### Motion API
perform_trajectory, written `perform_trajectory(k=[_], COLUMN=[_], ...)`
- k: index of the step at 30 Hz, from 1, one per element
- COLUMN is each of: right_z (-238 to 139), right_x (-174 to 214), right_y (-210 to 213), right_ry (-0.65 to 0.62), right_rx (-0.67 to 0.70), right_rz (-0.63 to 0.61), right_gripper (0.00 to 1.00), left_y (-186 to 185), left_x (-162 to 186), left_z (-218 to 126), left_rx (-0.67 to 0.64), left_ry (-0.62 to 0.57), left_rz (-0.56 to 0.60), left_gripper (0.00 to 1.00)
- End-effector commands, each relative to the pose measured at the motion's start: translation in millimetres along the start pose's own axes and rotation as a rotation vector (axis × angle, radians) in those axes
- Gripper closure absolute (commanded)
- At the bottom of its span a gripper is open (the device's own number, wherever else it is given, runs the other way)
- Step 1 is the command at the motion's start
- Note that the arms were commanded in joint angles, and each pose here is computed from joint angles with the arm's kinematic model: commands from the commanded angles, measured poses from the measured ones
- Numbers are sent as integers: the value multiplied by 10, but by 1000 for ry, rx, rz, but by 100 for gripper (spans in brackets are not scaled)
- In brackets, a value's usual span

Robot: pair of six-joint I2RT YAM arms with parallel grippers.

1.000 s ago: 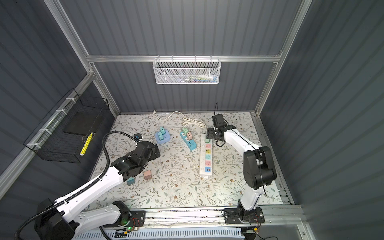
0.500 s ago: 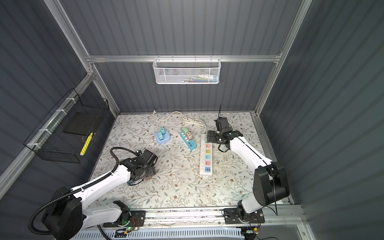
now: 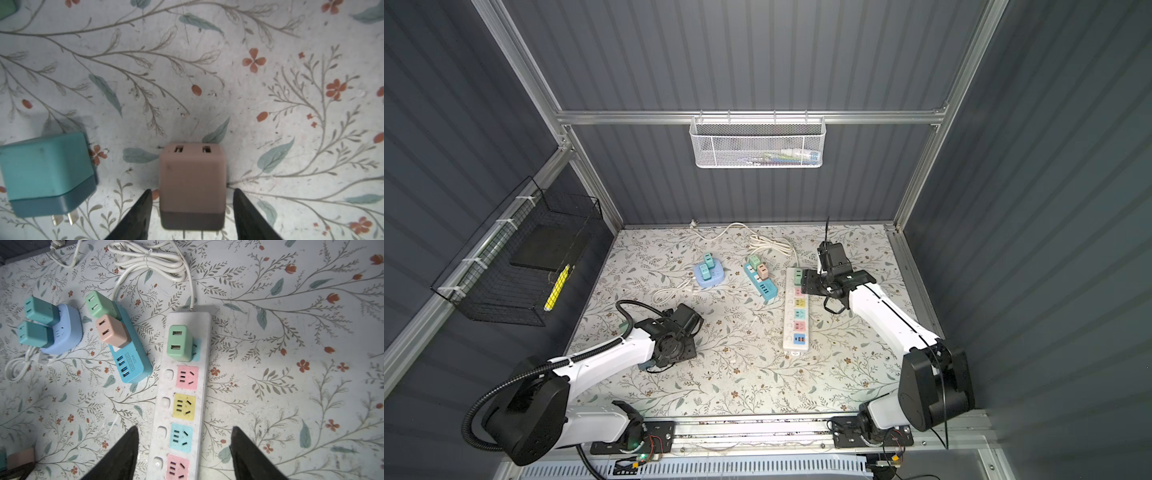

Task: Insert the plug
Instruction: 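Open the right gripper and lift it while the left grasps the pink adapter, then lift the pink adapter with the left gripper and carry it toward the right gripper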

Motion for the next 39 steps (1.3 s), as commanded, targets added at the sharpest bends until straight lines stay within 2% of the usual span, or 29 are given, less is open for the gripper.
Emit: perform_trajectory(k=[1, 4, 8, 11, 13, 18, 23, 26, 28, 34, 39], right_z=[-31, -85, -138, -175, -195, -230, -184, -170, -134, -37, -27], right_x=[42, 25, 14, 16, 16, 53, 119, 169, 221, 302, 237], right_y=[29, 30, 29, 24, 23, 4, -48, -62, -55, -66, -11], right_ry=[11, -7, -22, -29, -36, -43, -33, -41, -56, -29, -33], right_rx=[-27, -21, -17, -13, -13, -9, 19, 5, -34, -56, -93], right_rz=[-5, -6, -17, -25, -30, -34, -17, 2, 30, 66, 70], right_gripper=[32, 32, 33, 35, 35, 35, 34, 33, 33, 33, 32], left_y=[-5, -15, -67, -140, -240, -611, -1173, -1362, -1377, -1345, -1344], left_x=[-11, -27, -94, -141, -165, -305, -259, -193, -173, -145, -127], left_z=[50, 58, 19, 44, 86, 32, -43, -25, -8, 43, 76], left_rx=[-12, -15, 1, 4, 47, 146, 162, 198, 222, 172, 170], left_ry=[16, 9, -13, 3, 28, 14, 5, 16, 21, 66, 85], left_rz=[36, 56, 118, 153, 180, 288, 486, 590, 620, 724, 767], left_gripper=[43, 45, 56, 60, 67, 71, 71, 70, 70, 66, 57])
Point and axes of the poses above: each gripper's point midway between its finger pads, its own z axis out along the fingers, its own y axis along the line the jaws close on, x = y × z, the point moved 9 cm from there along -z, back along the fingers, and after that the axes turned 1 degree about z, right-handed, at the moved point
